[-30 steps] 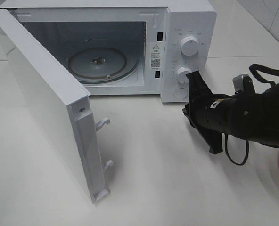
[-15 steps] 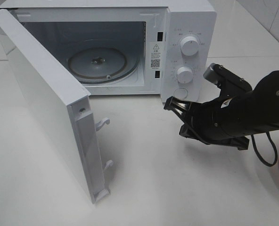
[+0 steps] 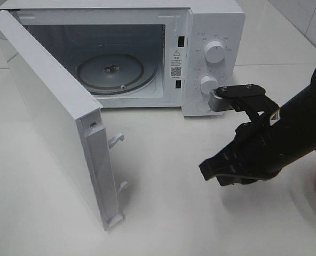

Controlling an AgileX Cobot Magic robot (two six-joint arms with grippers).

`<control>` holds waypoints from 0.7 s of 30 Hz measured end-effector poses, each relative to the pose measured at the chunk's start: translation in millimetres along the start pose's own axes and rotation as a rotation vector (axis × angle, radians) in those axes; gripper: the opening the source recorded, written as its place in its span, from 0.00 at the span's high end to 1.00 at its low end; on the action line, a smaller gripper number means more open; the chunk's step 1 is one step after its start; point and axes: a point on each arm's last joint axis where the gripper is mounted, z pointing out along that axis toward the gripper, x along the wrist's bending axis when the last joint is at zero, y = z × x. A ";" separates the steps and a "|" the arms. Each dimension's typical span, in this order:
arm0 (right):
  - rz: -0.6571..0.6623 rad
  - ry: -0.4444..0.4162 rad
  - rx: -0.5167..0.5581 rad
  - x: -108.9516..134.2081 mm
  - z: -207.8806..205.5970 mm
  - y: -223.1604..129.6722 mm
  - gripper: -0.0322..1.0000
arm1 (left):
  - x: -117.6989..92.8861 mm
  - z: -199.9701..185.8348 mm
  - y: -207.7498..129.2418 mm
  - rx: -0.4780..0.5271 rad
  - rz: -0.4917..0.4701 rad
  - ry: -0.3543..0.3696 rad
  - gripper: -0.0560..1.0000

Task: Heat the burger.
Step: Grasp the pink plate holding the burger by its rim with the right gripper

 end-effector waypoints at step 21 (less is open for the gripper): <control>-0.203 -0.062 0.058 2.1 -101.8 -41.2 0.34 | 0.0 0.0 0.0 0.000 0.000 0.000 0.21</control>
